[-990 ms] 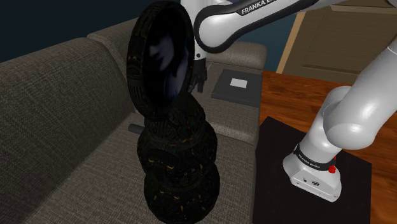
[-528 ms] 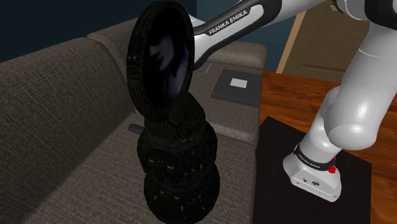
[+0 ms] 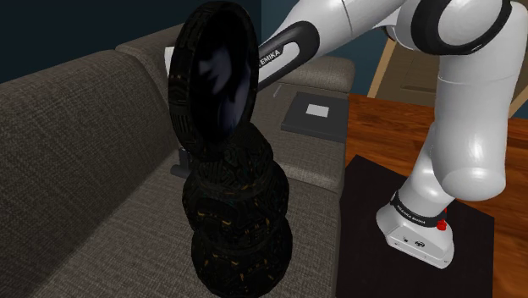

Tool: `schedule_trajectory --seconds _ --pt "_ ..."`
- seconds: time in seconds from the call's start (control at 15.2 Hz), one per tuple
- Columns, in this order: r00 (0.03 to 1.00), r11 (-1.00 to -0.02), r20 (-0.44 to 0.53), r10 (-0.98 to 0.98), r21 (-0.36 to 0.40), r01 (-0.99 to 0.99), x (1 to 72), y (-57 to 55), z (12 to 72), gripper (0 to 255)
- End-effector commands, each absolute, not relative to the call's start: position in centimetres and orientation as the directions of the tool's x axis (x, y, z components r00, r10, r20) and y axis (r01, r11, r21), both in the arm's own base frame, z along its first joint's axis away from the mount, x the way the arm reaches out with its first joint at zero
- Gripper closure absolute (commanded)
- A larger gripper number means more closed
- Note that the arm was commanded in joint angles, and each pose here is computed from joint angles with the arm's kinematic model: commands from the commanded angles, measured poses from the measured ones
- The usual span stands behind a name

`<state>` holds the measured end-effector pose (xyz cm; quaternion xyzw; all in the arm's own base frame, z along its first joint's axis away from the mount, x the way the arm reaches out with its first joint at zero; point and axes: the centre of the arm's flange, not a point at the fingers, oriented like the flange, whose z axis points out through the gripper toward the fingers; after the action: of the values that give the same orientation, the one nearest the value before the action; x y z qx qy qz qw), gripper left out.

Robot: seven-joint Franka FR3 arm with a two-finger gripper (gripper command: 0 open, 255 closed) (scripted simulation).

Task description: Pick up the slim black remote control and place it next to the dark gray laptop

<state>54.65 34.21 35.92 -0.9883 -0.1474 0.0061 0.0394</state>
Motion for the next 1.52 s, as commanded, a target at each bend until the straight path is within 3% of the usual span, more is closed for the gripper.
schedule_trajectory --seconds 0.0,0.92,0.99,1.45 --pt "0.954 -0.951 0.0 0.298 -0.081 0.297 55.0 35.0 34.9 0" --pt "0.954 -0.951 0.0 0.298 -0.081 0.297 54.9 35.2 31.5 0" --pt "0.954 -0.951 0.0 0.298 -0.081 0.297 54.9 35.2 31.5 255" --pt "0.954 -0.951 0.0 0.298 -0.082 0.297 54.8 35.3 31.5 255"
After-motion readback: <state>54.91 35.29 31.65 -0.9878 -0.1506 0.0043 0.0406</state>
